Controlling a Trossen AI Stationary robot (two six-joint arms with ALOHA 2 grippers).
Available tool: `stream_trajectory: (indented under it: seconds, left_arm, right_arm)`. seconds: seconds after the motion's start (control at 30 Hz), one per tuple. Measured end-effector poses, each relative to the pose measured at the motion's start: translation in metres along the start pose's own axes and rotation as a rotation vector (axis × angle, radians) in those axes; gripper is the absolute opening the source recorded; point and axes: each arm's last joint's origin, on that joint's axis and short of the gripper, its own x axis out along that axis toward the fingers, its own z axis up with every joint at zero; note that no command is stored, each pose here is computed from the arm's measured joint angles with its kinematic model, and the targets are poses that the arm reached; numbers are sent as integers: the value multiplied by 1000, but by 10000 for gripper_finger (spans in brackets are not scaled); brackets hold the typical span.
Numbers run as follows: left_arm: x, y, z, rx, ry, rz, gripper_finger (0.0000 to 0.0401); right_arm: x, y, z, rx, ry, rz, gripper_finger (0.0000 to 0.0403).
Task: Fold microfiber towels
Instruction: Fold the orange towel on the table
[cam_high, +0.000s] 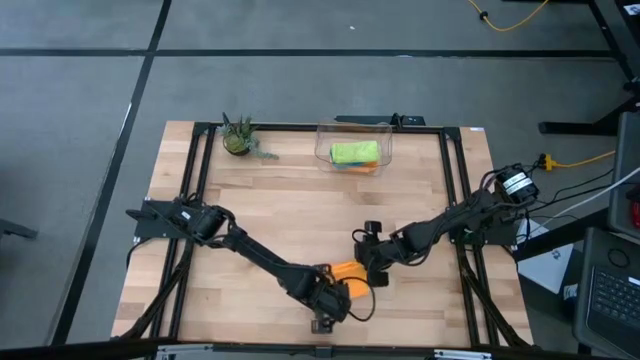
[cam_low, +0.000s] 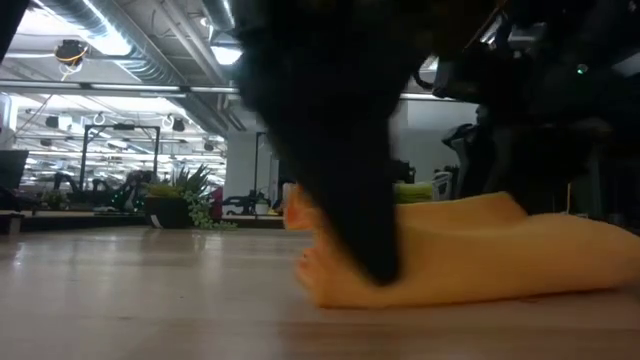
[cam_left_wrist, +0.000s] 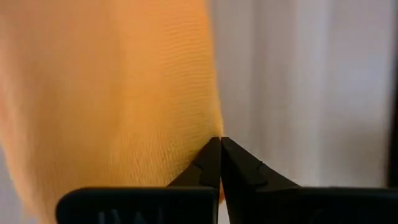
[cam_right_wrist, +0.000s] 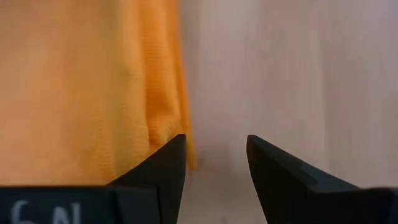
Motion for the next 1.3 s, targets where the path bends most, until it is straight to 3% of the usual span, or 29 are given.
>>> stream_trajectory:
  seconds: [0.2,0.47,0.63,0.83,1.0,1.17,1.3]
  left_arm:
    - [0,18,-5,14,105,100,1]
    - [-10,48,-5,125,240,180,5]
    - [-25,64,0,98,271,201,2]
    - [-52,62,13,39,200,171,5]
    - [-42,54,23,28,58,141,2]
    - [-29,69,29,7,-56,306,1]
    - [-25,84,34,-26,-51,311,1]
  right_arm:
    - [2,12,-5,25,31,67,172]
    - [-6,38,-15,77,71,170,172]
    - [-12,54,-23,47,86,219,172]
    - [-18,56,-26,82,98,203,172]
    - [-15,44,-26,96,90,55,172]
    - [-14,39,-28,108,119,27,172]
    - [-14,39,-29,107,132,26,172]
